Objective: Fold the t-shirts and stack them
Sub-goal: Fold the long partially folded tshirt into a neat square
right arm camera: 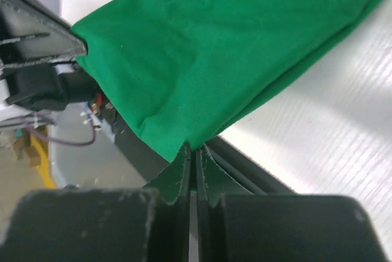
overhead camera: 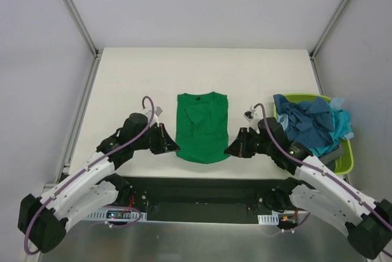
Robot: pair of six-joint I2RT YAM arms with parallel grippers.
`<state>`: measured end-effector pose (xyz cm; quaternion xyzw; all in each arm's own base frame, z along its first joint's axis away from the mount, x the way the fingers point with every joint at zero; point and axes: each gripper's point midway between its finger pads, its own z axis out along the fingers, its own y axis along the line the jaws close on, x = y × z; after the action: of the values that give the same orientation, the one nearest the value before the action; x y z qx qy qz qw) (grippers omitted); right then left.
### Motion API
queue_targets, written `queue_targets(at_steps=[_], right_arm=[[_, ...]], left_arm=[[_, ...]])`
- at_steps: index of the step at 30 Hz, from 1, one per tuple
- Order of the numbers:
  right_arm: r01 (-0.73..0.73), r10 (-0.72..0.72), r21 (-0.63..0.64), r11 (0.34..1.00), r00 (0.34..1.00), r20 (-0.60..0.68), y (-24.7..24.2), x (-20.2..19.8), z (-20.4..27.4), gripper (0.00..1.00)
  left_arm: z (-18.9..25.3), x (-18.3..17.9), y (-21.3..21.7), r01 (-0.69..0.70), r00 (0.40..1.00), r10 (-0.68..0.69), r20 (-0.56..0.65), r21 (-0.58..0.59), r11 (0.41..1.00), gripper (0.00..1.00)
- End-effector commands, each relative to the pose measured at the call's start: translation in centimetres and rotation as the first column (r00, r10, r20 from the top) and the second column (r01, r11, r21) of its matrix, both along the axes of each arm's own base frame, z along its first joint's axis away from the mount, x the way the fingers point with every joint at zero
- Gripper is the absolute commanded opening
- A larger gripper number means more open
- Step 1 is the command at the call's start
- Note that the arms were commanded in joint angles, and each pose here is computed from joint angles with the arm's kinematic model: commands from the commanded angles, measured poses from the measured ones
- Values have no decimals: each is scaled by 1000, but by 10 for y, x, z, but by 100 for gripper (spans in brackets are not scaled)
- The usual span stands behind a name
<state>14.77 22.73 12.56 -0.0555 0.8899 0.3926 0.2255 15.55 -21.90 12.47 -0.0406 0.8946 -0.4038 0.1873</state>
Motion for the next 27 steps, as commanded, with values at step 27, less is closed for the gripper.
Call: queue_targets(at_steps=[27], right_arm=[[231, -221, -61, 971, 965, 138, -26, 95, 73, 1]], left_arm=[[81, 112, 13, -202, 967, 191, 171, 50, 978, 0]])
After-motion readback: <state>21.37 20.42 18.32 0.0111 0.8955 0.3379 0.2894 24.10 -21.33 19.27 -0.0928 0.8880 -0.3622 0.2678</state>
